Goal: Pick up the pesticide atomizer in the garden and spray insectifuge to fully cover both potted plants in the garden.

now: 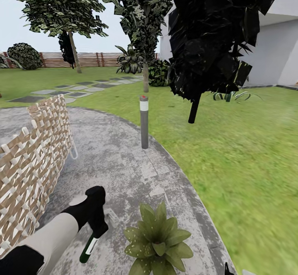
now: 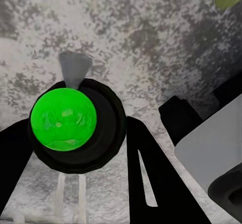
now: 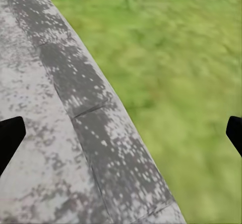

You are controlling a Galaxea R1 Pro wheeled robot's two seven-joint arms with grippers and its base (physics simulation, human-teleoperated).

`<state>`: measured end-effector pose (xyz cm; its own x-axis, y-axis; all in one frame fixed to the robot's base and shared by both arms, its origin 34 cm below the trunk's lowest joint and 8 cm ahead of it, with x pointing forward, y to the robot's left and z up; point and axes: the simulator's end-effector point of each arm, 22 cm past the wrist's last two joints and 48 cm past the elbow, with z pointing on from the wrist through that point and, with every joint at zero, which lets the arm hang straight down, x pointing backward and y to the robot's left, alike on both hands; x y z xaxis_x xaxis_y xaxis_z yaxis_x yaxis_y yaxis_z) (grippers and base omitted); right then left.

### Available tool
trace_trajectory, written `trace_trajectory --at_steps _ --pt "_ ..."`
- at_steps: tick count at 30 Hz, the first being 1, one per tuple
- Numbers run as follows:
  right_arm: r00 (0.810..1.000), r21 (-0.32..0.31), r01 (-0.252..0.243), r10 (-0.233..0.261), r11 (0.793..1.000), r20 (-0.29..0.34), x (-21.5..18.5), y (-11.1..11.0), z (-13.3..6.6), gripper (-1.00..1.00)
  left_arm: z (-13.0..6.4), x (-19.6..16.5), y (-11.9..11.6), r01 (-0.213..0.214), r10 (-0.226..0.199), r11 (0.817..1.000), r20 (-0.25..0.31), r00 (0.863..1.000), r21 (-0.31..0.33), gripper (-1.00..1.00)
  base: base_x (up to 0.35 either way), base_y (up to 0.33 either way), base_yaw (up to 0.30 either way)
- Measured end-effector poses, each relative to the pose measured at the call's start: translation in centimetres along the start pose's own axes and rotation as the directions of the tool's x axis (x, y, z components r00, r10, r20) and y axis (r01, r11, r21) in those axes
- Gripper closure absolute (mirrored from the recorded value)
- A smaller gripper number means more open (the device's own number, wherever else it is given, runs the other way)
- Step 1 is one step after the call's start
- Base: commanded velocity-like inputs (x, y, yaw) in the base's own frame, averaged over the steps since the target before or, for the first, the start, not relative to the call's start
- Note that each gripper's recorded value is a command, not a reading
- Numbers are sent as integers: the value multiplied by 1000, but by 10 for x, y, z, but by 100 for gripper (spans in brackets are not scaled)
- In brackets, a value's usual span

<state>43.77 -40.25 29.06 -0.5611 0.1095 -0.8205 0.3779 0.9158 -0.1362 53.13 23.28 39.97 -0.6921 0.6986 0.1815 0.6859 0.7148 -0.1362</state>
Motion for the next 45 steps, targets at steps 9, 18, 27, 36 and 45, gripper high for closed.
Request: trace_trajectory --at_steps 9,18,27,36,45 --pt "1000 0 0 0 1000 0 0 0 0 -100 8 4 -4 -8 8 1000 -9 1000 2 100 2 2 0" --pt "1000 0 0 0 1000 0 0 0 0 -100 26 11 -16 -72 72 997 -12 997 20 100 0 0 0" --pt "1000 0 0 0 1000 0 0 0 0 -100 12 -22 -31 -152 152 988 52 987 -5 100 -76 0 0" --pt "1000 0 0 0 1000 0 0 0 0 -100 17 -14 -29 -131 130 991 38 991 8 100 -1 0 49" --pt "1000 0 0 0 1000 0 0 0 0 -100 17 -17 -32 -130 129 991 44 991 14 100 -112 -126 158"
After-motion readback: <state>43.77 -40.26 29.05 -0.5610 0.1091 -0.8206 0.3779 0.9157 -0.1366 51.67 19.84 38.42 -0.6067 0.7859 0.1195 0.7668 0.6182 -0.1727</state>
